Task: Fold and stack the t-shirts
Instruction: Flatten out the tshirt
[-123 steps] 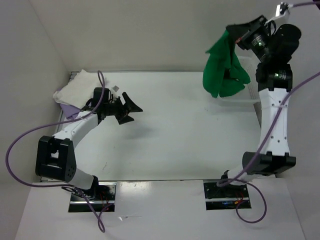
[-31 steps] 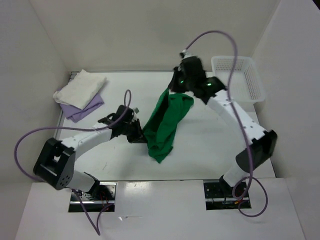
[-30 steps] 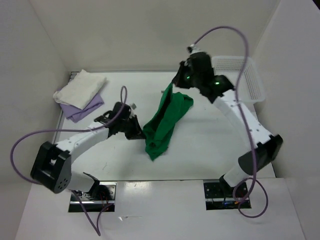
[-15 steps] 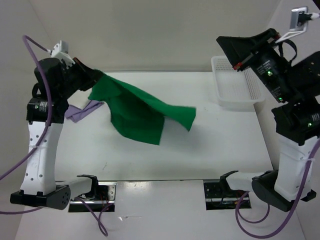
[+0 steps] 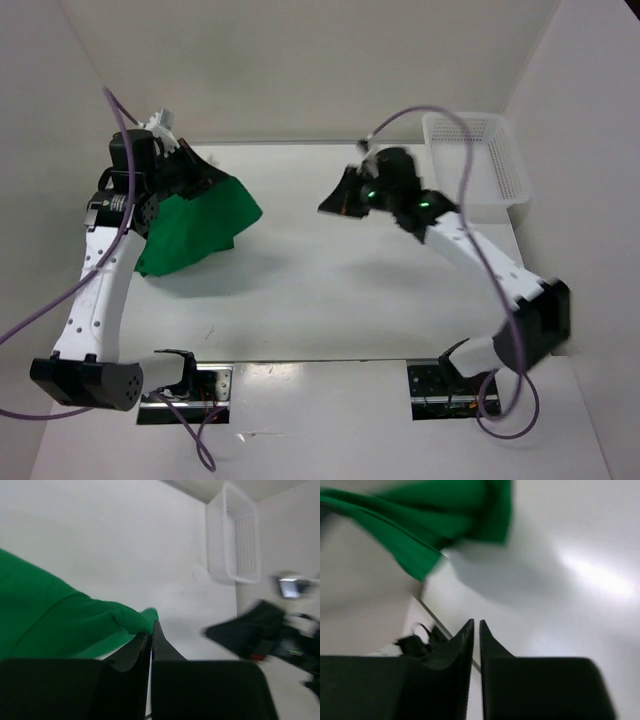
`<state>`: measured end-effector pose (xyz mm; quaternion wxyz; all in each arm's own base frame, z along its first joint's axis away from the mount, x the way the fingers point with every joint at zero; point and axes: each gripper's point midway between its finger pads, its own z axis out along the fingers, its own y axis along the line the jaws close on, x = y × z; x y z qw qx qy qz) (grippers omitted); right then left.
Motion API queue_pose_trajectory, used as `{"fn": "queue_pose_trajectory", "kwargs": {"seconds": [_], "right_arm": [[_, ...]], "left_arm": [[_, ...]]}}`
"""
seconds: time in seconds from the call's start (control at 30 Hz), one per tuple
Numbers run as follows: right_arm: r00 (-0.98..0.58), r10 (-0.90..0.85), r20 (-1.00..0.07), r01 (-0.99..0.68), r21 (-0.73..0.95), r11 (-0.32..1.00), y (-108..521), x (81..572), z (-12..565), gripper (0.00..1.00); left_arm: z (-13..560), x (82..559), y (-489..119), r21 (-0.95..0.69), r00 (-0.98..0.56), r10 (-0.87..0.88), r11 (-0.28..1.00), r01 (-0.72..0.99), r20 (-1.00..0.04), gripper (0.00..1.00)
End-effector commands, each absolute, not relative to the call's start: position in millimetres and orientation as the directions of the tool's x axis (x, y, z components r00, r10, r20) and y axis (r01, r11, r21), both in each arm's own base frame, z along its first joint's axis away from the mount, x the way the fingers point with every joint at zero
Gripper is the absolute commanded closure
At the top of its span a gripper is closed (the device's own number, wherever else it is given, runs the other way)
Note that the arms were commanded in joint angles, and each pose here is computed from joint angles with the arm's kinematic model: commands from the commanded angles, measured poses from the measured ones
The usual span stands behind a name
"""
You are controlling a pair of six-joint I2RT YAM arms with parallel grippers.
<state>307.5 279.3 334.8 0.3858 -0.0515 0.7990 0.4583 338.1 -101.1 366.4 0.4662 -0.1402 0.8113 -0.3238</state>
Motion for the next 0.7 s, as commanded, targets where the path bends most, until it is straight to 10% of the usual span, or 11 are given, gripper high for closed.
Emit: {"fn": "queue_pose_trajectory", "kwargs": {"seconds": [0.0, 0.13, 0.4, 0.67], "right_arm": [[-0.816, 0.177, -0.55, -0.342, 0.706, 0.62, 323.6, 304.2, 225.2, 0.82], [-0.844, 0.205, -0.496, -0.258, 0.71, 0.655, 348.5, 332.9, 167.0, 0.47], [-0.845, 0.186, -0.502, -0.263, 0.692, 0.673, 352.3, 346.5, 171.5, 0.41], [-0.7, 0.148, -0.699, -0.536, 0.65, 0.539, 320.1, 284.7, 315.2, 0.28]], "left_arm": [[386.9, 330.6, -107.6, -0.66, -0.504, -0.512, 0.733, 0.165, -0.695, 1.0], [378.6, 325.7, -119.5, -0.692, -0.557, -0.501, 0.694, 0.199, -0.663, 1.0], [402.3, 325.9, -179.0, -0.732, -0.629, -0.423, 0.565, 0.38, -0.653, 1.0], [533.9, 312.1, -199.9, -0.618, -0.44, -0.436, 0.503, 0.604, -0.785, 1.0]]}}
